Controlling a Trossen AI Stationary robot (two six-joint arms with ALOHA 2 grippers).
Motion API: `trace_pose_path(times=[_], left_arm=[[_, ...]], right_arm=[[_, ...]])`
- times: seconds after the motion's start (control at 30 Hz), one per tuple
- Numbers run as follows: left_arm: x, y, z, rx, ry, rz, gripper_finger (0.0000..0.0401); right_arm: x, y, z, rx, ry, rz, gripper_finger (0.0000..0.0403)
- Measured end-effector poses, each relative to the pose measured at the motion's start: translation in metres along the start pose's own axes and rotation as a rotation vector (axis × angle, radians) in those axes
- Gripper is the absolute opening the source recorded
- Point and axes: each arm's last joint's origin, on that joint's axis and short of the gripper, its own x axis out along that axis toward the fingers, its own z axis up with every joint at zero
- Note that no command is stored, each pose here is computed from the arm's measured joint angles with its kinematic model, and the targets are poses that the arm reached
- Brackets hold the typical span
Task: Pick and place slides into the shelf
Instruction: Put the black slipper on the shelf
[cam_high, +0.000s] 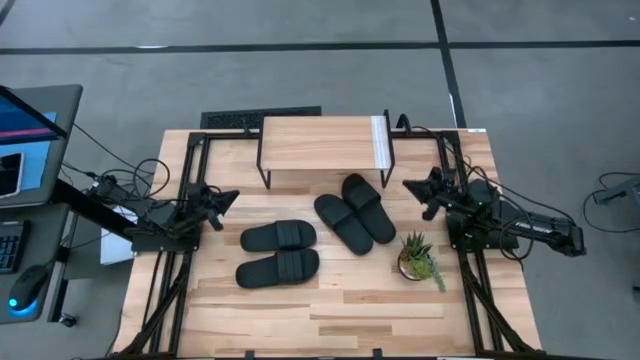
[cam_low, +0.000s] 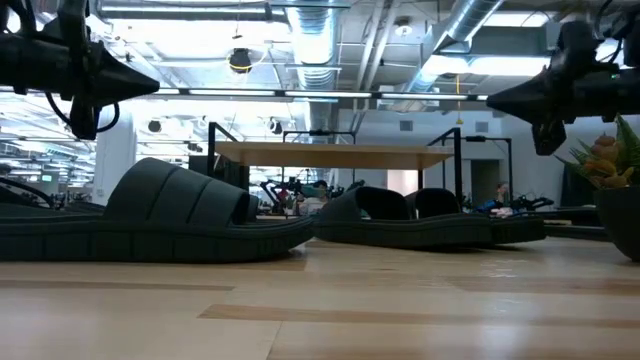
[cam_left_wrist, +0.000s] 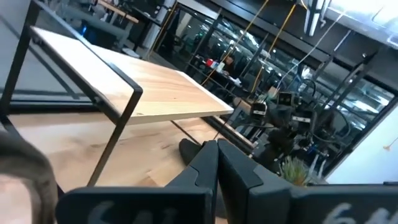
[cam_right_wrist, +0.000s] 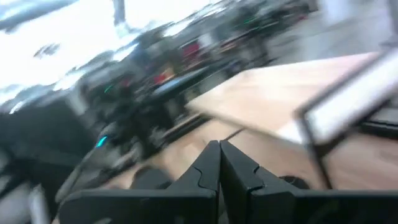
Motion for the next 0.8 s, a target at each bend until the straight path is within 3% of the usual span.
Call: trace_pose_path(times=[0.2, 0.4, 0.63, 0.8], left_arm=[[0.0, 0.002, -0.005, -0.075, 0.018, -0.01, 0.0], [0.0, -0.003, -0.007, -0.102, 0.101, -0.15, 0.0], [0.0, -0.004, -0.008, 0.083, 0.118, -0.218, 0.0], [0.0, -0.005, -0.008, 0.115, 0.105, -0.216, 0.0]], right_arm=[[0.0, -0.002, 0.0, 0.169, -0.012, -0.036, 0.0], [0.0, -0.003, 0.004, 0.218, -0.053, -0.035, 0.0], [-0.002, 0.008, 0.015, 0.216, -0.095, 0.188, 0.0], [-0.009, 0.016, 0.037, 0.176, -0.347, 0.265, 0.0]])
